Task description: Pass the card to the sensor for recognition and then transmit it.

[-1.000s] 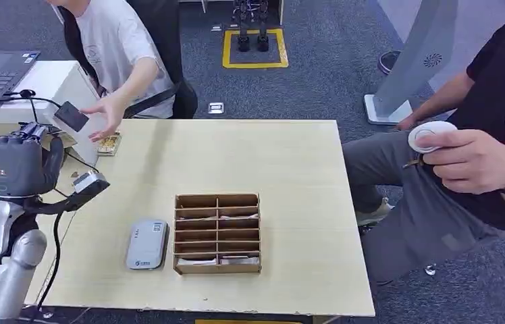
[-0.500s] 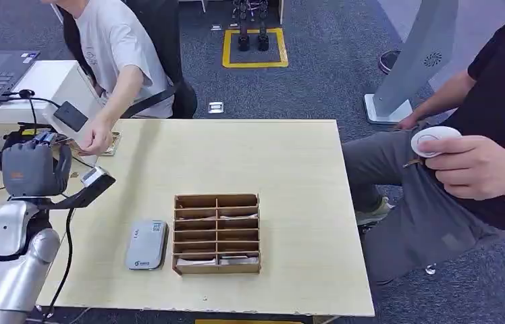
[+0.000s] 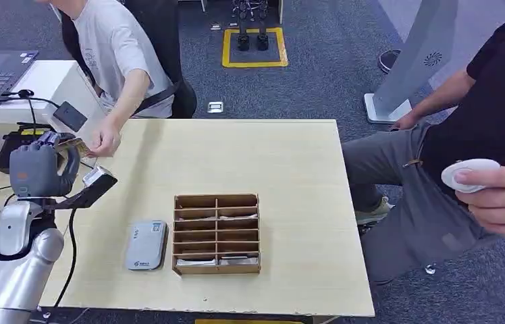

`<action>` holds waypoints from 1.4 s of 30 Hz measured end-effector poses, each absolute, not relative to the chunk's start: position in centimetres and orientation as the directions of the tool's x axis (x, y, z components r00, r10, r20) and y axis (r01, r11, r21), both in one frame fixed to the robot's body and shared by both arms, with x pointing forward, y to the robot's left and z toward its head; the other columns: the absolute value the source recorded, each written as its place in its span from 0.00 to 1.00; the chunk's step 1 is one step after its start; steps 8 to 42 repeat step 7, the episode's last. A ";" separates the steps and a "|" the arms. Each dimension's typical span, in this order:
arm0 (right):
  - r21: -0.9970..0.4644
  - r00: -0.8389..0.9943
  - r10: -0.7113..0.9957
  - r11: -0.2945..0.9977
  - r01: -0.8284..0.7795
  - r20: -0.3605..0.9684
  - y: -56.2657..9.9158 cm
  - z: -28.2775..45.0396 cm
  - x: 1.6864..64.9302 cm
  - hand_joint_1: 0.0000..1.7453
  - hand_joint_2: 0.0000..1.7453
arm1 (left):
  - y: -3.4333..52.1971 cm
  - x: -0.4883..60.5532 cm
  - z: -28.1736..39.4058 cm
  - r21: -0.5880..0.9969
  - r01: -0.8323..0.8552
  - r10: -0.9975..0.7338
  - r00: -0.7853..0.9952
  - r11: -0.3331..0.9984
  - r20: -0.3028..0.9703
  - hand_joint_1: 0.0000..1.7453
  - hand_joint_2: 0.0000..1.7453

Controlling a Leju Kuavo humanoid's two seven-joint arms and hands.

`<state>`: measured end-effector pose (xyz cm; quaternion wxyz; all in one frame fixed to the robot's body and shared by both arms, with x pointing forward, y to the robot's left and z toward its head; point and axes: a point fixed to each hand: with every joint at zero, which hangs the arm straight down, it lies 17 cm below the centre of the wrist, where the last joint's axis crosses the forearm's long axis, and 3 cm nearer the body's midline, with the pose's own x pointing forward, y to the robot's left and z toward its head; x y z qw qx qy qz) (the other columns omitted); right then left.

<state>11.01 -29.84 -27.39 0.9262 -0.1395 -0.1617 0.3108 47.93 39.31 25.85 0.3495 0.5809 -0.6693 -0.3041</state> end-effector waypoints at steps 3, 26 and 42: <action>-0.359 0.754 0.621 0.768 -0.531 0.213 -29.8 -27.4 11.0 0.00 1.00 | 39.3 47.9 25.8 0.813 -0.565 -0.990 -0.081 0.142 0.117 0.00 1.00; -0.359 0.754 0.621 0.768 -0.531 0.213 -29.8 -27.4 11.0 0.00 1.00 | 39.3 47.9 25.8 0.813 -0.565 -0.990 -0.082 0.142 0.116 0.00 1.00; -0.359 0.754 0.621 0.768 -0.531 0.213 -29.8 -27.4 11.0 0.00 1.00 | 39.3 47.9 25.8 0.813 -0.565 -0.990 -0.082 0.142 0.116 0.00 1.00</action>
